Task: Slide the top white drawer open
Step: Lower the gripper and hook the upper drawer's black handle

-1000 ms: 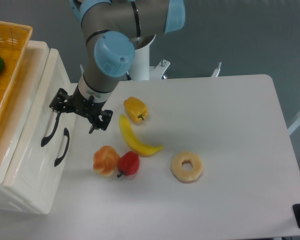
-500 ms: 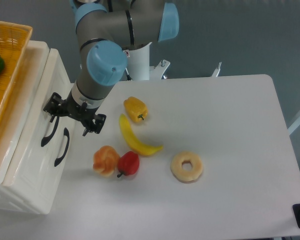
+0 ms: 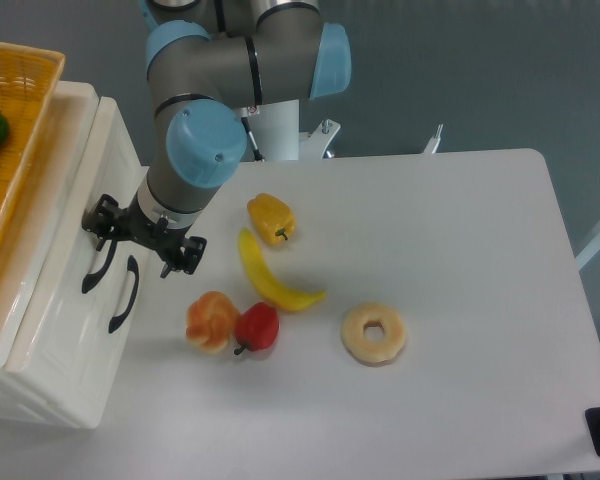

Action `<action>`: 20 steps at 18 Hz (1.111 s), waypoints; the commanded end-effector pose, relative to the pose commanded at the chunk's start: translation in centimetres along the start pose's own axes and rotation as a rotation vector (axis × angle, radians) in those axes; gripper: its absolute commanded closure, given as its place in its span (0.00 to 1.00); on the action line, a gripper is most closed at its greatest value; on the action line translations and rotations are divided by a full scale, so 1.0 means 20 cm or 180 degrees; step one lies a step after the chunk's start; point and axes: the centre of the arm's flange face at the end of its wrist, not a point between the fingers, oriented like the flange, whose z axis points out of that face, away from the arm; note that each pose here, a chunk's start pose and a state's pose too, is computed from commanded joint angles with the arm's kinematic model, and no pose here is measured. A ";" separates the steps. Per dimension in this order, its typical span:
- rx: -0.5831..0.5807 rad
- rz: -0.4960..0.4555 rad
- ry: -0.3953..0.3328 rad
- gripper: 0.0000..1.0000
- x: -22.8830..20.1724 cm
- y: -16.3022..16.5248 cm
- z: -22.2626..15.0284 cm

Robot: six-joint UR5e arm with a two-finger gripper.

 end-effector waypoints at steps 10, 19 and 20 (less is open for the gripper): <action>-0.0020 0.0046 -0.0041 0.00 -0.01 -0.01 0.03; -0.0063 0.0098 -0.0243 0.00 -0.02 -0.01 -0.01; -0.0066 0.0103 -0.0247 0.00 -0.02 -0.01 -0.01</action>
